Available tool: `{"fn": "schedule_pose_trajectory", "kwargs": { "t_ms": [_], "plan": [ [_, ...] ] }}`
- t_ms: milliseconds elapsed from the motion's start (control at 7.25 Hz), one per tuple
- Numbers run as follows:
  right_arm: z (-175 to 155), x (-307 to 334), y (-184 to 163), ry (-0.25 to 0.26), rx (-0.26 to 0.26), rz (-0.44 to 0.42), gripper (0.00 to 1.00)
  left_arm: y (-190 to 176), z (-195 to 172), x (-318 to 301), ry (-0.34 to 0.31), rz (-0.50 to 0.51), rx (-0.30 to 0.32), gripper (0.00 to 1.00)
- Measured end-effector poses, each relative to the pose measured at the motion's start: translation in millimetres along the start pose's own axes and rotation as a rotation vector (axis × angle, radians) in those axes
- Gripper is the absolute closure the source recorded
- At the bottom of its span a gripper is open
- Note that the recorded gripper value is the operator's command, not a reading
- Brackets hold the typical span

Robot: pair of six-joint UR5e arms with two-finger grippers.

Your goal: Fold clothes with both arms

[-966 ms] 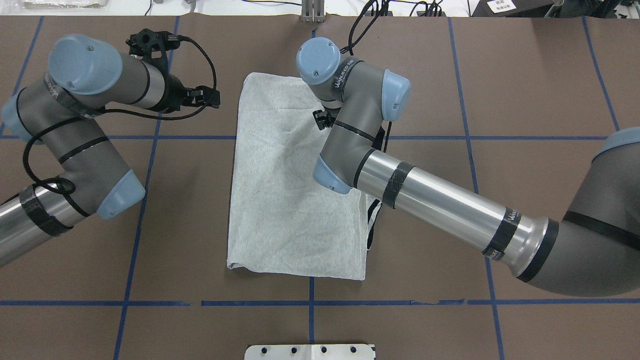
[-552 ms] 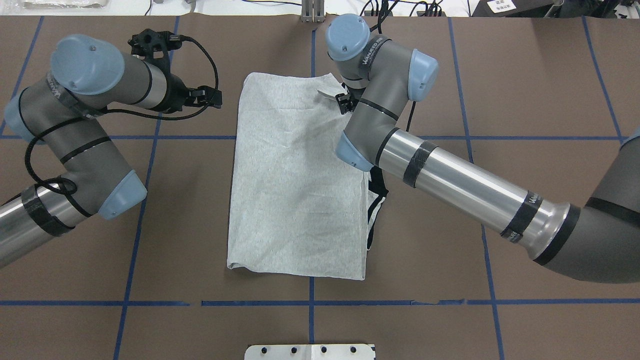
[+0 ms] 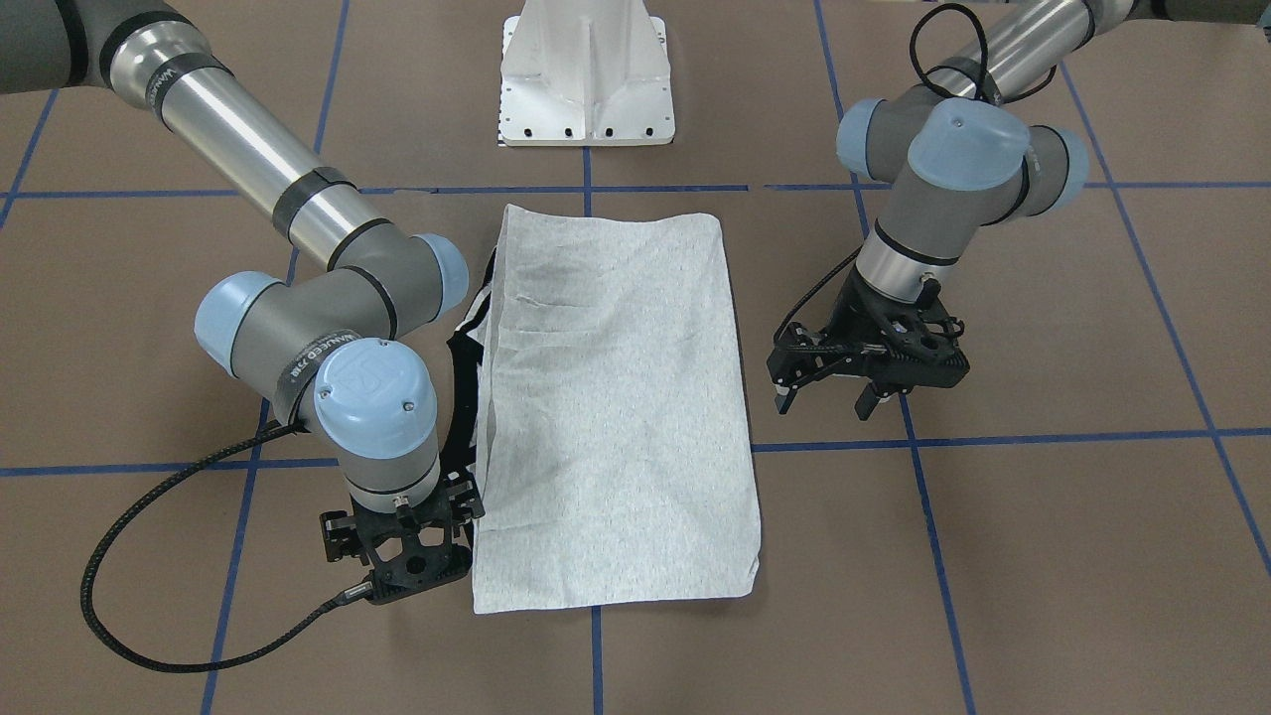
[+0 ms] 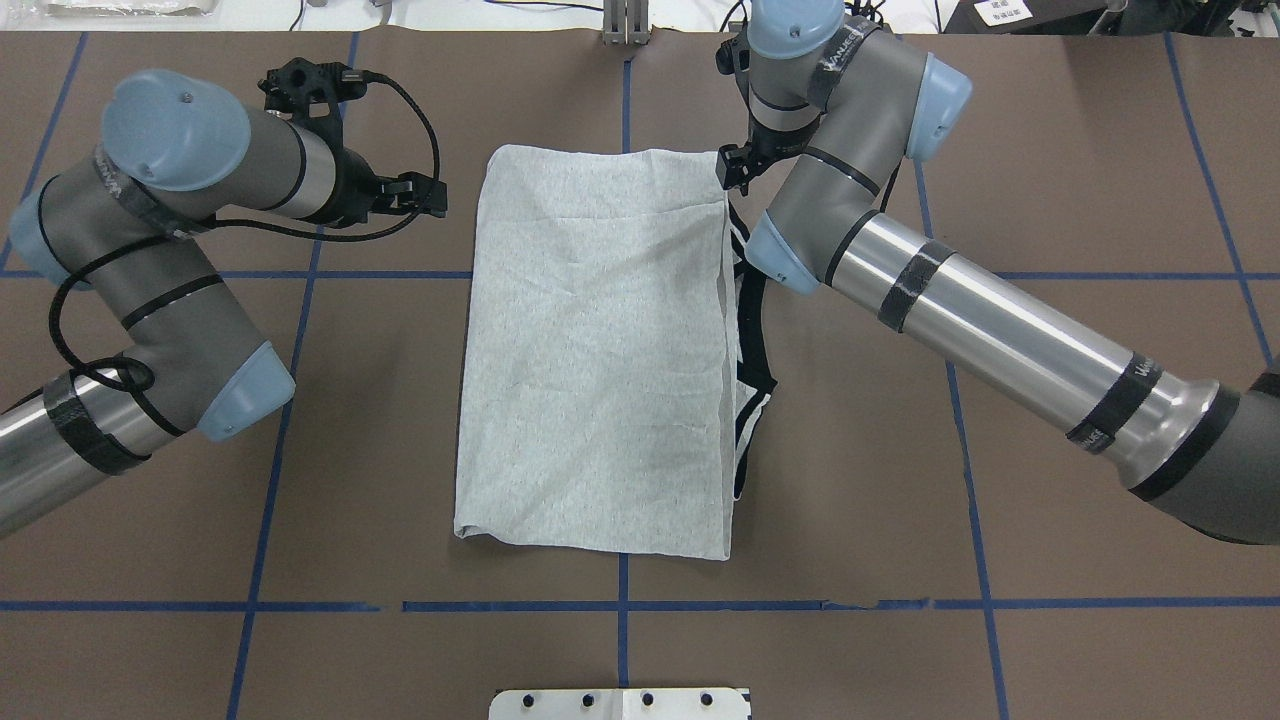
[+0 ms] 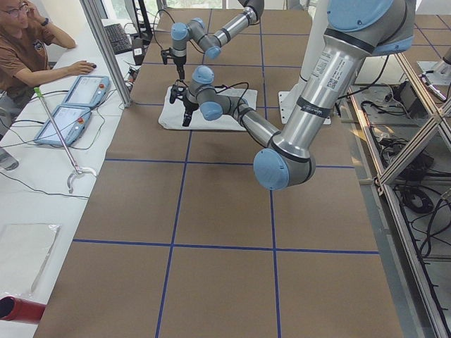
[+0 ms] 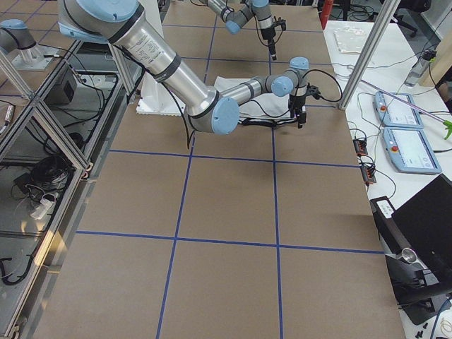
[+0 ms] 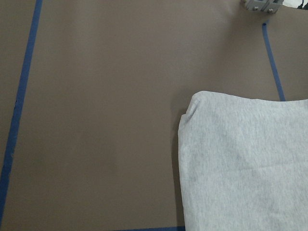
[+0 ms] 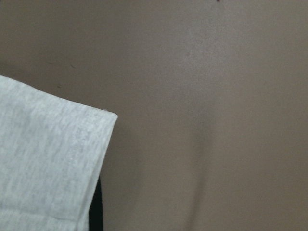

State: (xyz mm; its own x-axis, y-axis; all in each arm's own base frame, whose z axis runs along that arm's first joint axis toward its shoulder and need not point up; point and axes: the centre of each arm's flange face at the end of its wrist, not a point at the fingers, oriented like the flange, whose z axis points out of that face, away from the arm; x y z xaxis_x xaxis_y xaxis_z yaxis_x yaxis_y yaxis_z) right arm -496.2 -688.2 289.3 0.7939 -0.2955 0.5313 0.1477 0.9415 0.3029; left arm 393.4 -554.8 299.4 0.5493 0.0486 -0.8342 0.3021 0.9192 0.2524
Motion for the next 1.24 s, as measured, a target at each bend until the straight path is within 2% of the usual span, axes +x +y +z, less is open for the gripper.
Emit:
{"fn": "schedule_pose_trajectory", "kwargs": {
  "t_ms": [276,552,690,966,1241],
  "plan": [
    [-23.1,3.6,11.6,-0.083,0.006,0.002,0.00,4.7,-6.4,7.2,0.035,0.004,-0.044,0.00],
    [-45.6,16.5,50.6,-0.202,-0.013,0.085,0.00,20.7,-29.8,18.3,0.101,-0.037,-0.105,0.00],
    [-58.2,23.3,75.4,-0.245,-0.016,0.150,0.00,43.4,-41.1,19.0,0.122,-0.070,-0.133,0.00],
    [-75.3,31.2,119.8,-0.288,-0.013,0.228,0.00,103.7,-41.2,33.5,0.134,-0.181,-0.209,0.00],
    [-85.3,25.6,144.5,-0.314,-0.020,0.281,0.00,177.8,-14.7,62.4,0.089,-0.310,-0.231,0.00]
  ]
}}
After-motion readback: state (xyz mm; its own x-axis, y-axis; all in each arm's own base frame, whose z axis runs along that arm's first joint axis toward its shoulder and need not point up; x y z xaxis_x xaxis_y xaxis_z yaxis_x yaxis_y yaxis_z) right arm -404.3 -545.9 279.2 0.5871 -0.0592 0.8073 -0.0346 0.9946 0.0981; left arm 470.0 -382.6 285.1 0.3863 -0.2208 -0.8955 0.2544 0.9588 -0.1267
